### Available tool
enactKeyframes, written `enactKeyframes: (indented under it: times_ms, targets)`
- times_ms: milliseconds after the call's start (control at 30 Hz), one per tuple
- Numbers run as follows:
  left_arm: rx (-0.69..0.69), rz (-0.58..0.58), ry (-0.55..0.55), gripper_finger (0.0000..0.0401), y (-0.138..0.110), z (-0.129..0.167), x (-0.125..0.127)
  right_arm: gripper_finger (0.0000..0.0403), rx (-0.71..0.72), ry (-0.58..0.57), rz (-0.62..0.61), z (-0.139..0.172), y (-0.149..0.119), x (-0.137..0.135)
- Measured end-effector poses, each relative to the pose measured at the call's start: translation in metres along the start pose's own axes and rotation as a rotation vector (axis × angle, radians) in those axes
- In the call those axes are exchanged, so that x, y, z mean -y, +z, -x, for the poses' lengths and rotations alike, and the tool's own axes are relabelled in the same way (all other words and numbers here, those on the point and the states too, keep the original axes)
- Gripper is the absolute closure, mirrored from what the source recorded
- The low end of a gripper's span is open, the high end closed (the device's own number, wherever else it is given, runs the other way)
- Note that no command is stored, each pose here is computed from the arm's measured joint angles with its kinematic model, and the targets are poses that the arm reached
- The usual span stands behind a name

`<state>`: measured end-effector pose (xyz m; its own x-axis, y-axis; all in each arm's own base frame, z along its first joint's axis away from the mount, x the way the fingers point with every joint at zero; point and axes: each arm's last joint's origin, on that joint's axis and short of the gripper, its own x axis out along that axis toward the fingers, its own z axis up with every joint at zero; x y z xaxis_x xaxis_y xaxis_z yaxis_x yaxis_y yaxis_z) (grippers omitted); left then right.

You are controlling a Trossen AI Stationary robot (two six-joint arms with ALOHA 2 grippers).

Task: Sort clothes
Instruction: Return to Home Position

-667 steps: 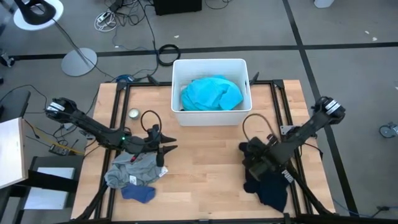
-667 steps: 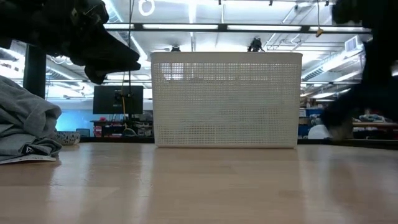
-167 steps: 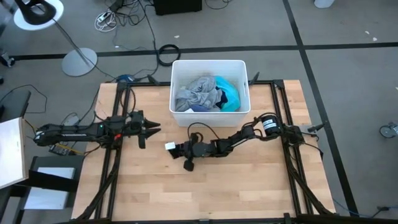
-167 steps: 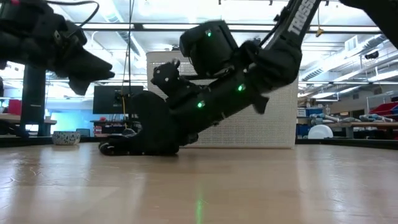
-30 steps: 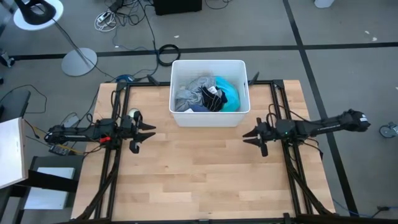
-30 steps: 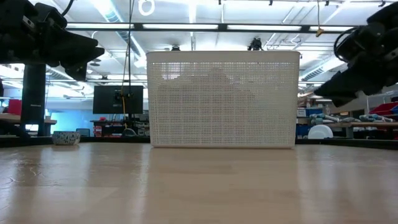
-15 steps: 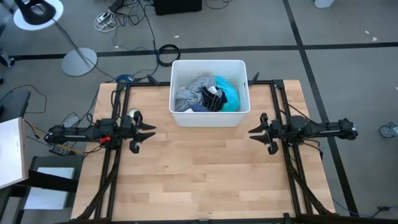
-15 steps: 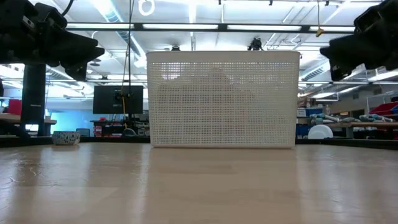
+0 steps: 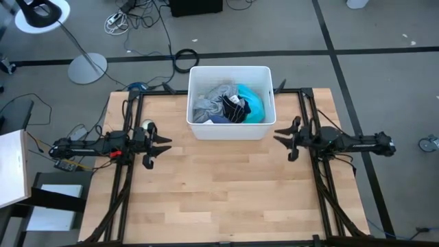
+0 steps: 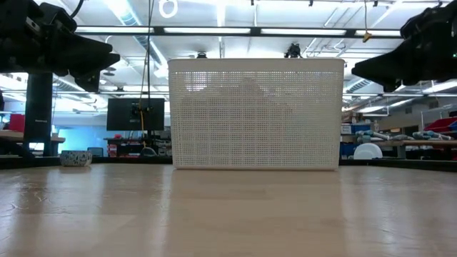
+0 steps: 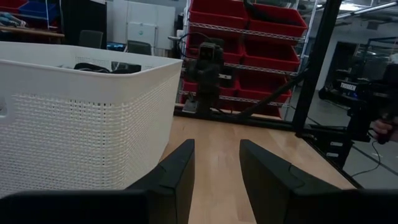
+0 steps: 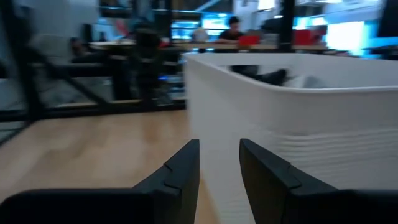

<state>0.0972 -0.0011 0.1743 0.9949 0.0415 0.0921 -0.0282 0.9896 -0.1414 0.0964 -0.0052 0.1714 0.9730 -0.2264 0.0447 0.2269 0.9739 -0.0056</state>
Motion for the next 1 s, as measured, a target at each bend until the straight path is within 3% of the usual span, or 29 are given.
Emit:
enactKeyframes:
  times_ms: [233,1000]
  targets:
    - [0.0,0.0,0.0,0.027,0.0,0.0,0.0,0.0288,0.007,-0.14,0.008,0.0,0.001,0.0052]
    - [0.0,0.0,0.0,0.027,0.0,0.0,0.0,0.0287,0.045,-0.136,-0.009,0.0,0.0042,0.0051]
